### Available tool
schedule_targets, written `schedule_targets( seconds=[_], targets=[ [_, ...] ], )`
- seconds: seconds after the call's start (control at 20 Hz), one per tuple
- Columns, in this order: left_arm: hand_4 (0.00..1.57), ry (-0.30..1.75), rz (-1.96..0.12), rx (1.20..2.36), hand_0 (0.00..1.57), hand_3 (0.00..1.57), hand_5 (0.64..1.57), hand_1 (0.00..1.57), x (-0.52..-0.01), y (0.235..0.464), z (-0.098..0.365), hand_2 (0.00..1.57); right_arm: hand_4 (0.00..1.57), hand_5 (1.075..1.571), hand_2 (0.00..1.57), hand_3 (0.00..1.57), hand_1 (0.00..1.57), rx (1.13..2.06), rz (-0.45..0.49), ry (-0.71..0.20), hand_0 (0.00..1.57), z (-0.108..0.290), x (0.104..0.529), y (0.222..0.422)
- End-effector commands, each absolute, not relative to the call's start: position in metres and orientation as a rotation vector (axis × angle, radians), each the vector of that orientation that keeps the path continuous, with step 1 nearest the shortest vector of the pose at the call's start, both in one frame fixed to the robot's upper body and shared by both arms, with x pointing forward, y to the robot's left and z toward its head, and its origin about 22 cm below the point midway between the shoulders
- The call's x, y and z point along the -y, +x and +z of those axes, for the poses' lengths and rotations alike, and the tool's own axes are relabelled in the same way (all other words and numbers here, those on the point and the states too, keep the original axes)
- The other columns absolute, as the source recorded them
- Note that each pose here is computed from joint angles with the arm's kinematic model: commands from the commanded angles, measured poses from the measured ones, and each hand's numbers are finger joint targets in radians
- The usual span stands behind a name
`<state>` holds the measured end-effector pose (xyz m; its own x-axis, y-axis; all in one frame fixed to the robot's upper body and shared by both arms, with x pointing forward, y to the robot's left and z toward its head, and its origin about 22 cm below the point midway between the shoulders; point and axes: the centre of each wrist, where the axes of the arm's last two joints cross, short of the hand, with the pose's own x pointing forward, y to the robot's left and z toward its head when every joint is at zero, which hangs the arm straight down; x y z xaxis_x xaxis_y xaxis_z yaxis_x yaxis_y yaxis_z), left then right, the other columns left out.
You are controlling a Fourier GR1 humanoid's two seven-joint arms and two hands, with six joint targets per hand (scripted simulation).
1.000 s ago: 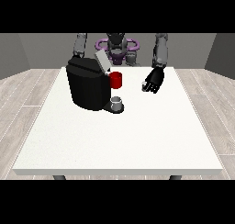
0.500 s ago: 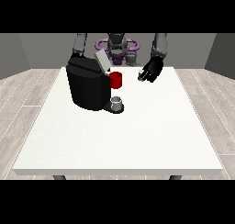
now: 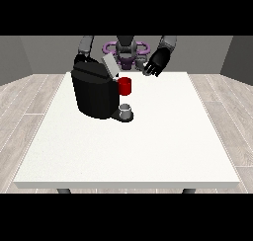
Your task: Insert the coffee pod into the coffee machine and close the lid
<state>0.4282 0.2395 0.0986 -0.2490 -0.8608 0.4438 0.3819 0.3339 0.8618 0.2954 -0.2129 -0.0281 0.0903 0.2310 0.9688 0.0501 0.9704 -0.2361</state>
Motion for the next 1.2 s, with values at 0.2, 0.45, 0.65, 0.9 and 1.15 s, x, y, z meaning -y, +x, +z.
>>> schedule_targets(
  seconds=[0.2,0.45,0.65,0.9,1.15],
  targets=[
    [0.52,0.453,-1.188,1.461,0.96,1.36,1.571,0.96,-0.240,0.448,0.186,1.16,0.00,1.571,0.00,0.00,0.00,1.526,0.107,-0.252,0.00,-0.023,0.232,0.301],
    [0.49,0.510,-1.133,1.505,1.27,1.27,1.571,1.27,-0.217,0.455,0.219,1.30,0.00,1.571,0.00,0.00,0.00,1.595,0.136,-0.280,0.00,-0.001,0.229,0.318],
    [0.48,0.574,-1.147,1.459,1.16,1.27,1.571,1.16,-0.265,0.452,0.203,1.25,0.26,1.571,0.00,0.00,0.00,1.579,0.123,-0.216,0.00,0.017,0.206,0.310],
    [0.48,0.607,-1.101,1.554,1.22,1.23,1.571,1.22,-0.252,0.456,0.284,1.28,0.00,1.571,0.00,0.00,0.00,1.684,0.124,-0.230,0.00,0.047,0.223,0.339],
    [0.49,0.659,-1.072,1.569,1.22,1.24,1.571,1.22,-0.244,0.459,0.270,1.29,0.10,1.571,0.00,0.00,0.00,1.724,0.145,-0.229,0.00,0.055,0.211,0.340]
  ],
)
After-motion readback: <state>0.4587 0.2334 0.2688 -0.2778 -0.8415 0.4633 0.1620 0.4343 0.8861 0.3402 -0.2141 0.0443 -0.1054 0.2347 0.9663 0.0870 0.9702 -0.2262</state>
